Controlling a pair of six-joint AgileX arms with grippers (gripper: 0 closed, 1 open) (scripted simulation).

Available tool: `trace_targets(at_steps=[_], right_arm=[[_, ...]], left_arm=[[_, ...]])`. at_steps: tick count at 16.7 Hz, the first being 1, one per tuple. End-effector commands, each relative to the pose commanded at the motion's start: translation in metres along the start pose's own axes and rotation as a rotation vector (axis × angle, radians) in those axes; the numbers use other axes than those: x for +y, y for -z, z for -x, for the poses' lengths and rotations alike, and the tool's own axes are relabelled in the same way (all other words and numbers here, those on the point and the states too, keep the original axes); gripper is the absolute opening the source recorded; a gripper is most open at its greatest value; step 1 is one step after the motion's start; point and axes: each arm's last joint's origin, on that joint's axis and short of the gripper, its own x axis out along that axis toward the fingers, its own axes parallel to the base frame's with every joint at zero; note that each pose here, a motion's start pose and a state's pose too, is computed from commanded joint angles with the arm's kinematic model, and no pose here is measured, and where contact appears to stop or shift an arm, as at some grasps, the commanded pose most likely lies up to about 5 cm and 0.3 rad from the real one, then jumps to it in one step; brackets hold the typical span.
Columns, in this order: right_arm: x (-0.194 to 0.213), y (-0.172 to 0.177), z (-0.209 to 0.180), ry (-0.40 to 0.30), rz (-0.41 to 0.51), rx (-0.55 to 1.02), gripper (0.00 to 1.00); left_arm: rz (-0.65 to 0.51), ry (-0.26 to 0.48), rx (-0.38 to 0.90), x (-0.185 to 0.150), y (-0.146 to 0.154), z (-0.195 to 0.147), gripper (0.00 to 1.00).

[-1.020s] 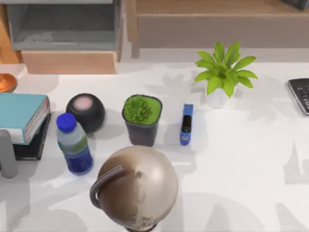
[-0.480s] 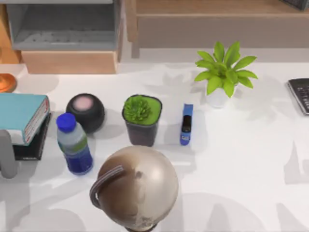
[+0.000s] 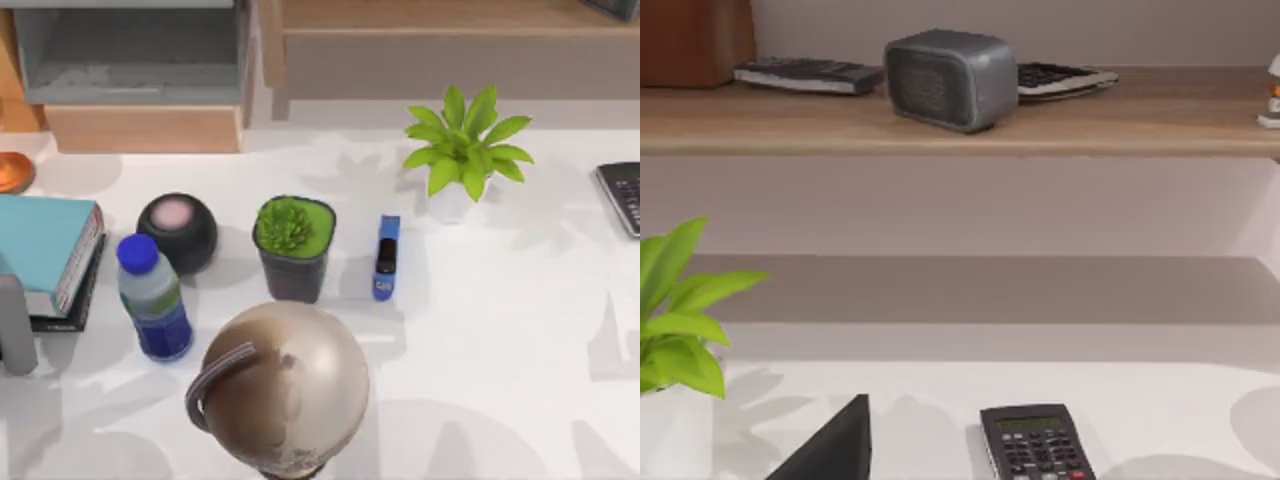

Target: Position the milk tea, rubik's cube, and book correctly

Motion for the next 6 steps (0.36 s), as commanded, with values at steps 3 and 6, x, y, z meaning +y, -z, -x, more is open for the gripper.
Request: trace_targets(at_steps=[3,6], right_arm=[[0.0000,0.0000,0.0000,0.000,0.000,0.000,1.00],[0.0000,0.0000,0.0000,0.000,0.000,0.000,1.00]], left_arm=[[0.000,0.000,0.000,0.0000,0.0000,0.0000,1.00],[0.000,0.000,0.000,0.0000,0.0000,0.0000,1.00]])
